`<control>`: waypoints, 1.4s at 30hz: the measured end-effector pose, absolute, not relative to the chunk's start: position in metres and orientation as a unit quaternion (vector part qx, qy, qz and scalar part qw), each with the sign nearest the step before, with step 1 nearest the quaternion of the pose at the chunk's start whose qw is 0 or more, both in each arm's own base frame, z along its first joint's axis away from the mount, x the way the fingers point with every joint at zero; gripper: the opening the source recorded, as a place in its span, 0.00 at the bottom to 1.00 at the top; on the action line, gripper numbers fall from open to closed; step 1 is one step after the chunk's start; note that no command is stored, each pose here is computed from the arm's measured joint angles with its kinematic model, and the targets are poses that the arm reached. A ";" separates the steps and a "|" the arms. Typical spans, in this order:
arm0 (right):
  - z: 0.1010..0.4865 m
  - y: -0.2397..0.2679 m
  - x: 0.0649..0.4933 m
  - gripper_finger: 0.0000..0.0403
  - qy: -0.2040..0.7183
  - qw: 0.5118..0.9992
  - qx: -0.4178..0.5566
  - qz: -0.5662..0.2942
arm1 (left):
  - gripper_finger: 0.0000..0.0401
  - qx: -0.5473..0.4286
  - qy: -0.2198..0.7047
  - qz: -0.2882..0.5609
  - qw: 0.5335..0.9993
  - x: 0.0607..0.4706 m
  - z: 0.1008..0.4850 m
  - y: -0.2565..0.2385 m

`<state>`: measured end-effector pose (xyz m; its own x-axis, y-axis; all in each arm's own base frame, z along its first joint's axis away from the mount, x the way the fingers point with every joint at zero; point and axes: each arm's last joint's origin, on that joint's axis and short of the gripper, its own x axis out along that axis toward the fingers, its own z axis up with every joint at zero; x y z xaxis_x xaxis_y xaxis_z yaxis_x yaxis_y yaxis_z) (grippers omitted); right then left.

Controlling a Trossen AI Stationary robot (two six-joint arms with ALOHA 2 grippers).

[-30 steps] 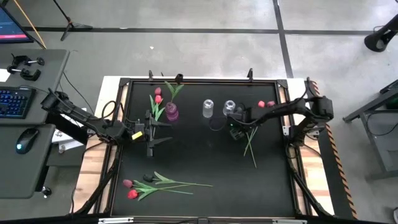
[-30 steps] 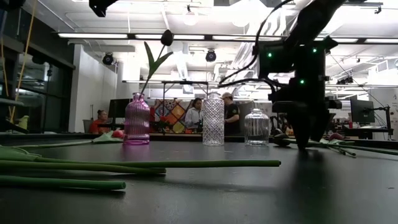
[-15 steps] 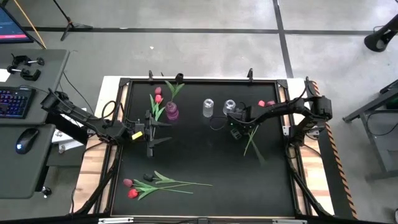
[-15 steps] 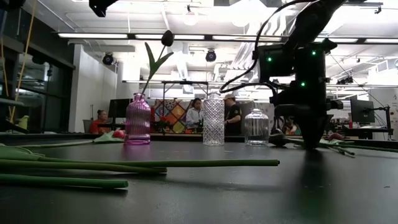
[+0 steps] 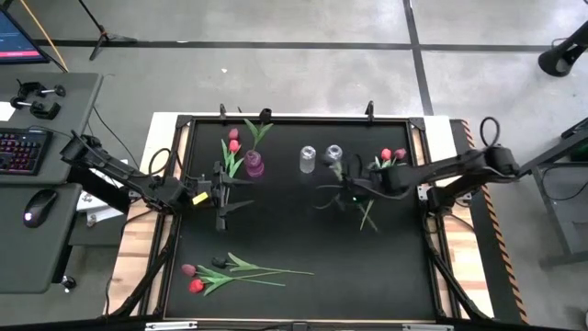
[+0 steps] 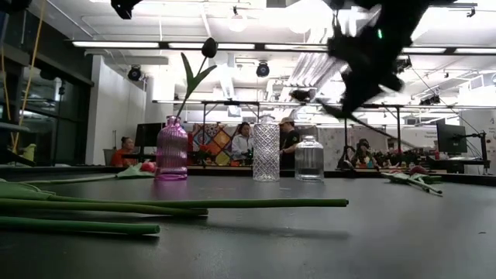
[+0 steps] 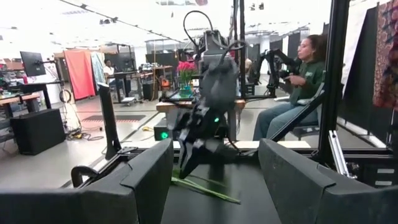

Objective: Sort flowers into vase by color
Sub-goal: Put the top black flower into the transparent purple vase

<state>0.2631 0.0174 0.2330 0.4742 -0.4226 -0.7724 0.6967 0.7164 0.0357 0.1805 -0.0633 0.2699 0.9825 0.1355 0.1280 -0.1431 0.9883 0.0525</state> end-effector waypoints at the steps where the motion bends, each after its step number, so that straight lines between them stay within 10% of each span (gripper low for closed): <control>1: 0.239 0.022 0.267 0.01 0.359 0.860 0.172 -0.319 | 0.56 0.029 -0.063 0.070 0.995 0.180 0.270 -0.063; 12: 0.275 0.045 0.327 0.00 0.079 0.977 0.054 -0.188 | 0.56 0.016 -0.078 0.058 0.995 0.180 0.273 -0.064; 24: 0.253 -0.005 0.376 0.00 -0.215 0.968 -0.037 -0.123 | 0.56 0.043 -0.091 0.015 0.995 0.177 0.275 -0.073; 42: 0.279 -0.053 0.421 0.00 -0.203 0.968 -0.076 -0.123 | 0.56 0.047 -0.089 0.021 0.995 0.177 0.275 -0.073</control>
